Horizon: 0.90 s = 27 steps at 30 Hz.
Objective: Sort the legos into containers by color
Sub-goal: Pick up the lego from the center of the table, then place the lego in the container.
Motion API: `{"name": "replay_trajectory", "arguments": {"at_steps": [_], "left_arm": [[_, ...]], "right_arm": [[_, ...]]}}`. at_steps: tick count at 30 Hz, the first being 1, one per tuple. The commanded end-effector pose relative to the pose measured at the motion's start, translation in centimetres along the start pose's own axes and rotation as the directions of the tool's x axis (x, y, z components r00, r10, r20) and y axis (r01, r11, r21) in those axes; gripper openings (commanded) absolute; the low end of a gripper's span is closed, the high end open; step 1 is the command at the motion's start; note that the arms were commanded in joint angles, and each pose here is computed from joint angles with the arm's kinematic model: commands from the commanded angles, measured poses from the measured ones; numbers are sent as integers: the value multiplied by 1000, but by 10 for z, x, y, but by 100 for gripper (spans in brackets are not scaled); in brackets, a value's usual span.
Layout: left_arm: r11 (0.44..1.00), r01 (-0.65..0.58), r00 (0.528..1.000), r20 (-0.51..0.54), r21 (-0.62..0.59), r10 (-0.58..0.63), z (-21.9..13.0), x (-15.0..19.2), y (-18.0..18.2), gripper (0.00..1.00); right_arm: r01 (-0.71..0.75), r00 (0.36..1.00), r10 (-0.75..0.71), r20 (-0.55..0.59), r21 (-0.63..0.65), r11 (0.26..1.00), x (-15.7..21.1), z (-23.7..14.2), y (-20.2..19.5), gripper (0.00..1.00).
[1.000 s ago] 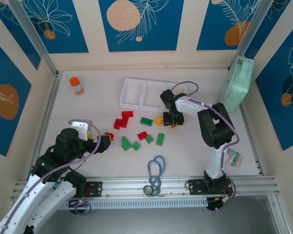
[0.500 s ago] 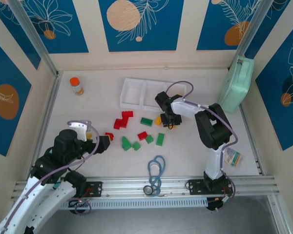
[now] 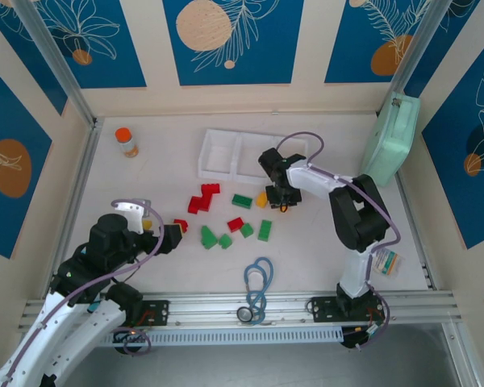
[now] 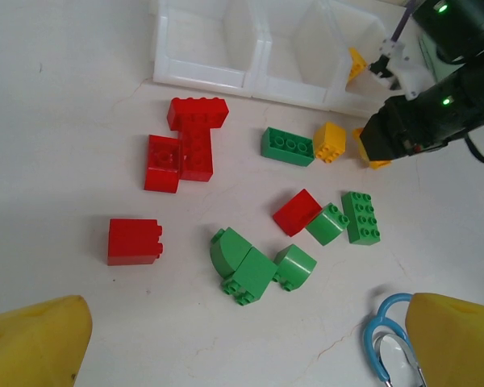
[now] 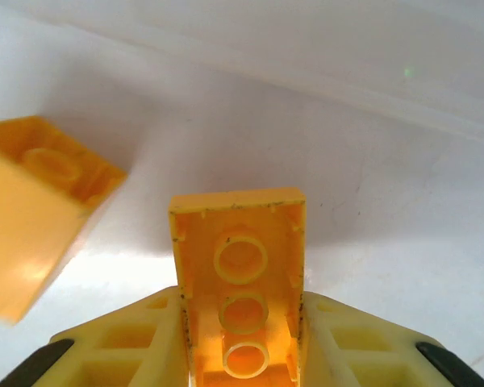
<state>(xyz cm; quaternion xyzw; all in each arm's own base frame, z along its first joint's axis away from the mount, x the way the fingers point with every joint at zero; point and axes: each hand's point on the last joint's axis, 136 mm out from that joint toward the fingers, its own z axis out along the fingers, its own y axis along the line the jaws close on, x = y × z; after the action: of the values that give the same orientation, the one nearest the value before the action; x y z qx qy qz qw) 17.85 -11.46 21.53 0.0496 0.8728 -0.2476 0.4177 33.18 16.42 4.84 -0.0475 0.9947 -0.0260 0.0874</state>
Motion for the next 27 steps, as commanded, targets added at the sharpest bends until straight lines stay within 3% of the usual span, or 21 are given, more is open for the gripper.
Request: {"name": "replay_trajectory", "arguments": {"at_steps": [1, 9, 16, 27], "left_arm": [[1000, -5, 1000, -5, 27, 5, 0, 3, -5, 99], [1000, -9, 1000, -1, 26, 9, -1, 2, -5, 99], [1000, -9, 1000, 9, 12, 9, -3, 1, -2, 99], [1000, -10, 1000, 15, 9, 10, -4, 0, -2, 99]], "right_arm": [[-34, 997, 40, 64, -97, 995, -11, -41, 6, 34], [-137, 965, 172, 197, -180, 974, -62, -78, -17, 33], [-176, 950, 244, 196, -310, 934, -109, -64, -21, 33], [-190, 950, 261, 174, -342, 920, -152, -38, -28, 34]]}}
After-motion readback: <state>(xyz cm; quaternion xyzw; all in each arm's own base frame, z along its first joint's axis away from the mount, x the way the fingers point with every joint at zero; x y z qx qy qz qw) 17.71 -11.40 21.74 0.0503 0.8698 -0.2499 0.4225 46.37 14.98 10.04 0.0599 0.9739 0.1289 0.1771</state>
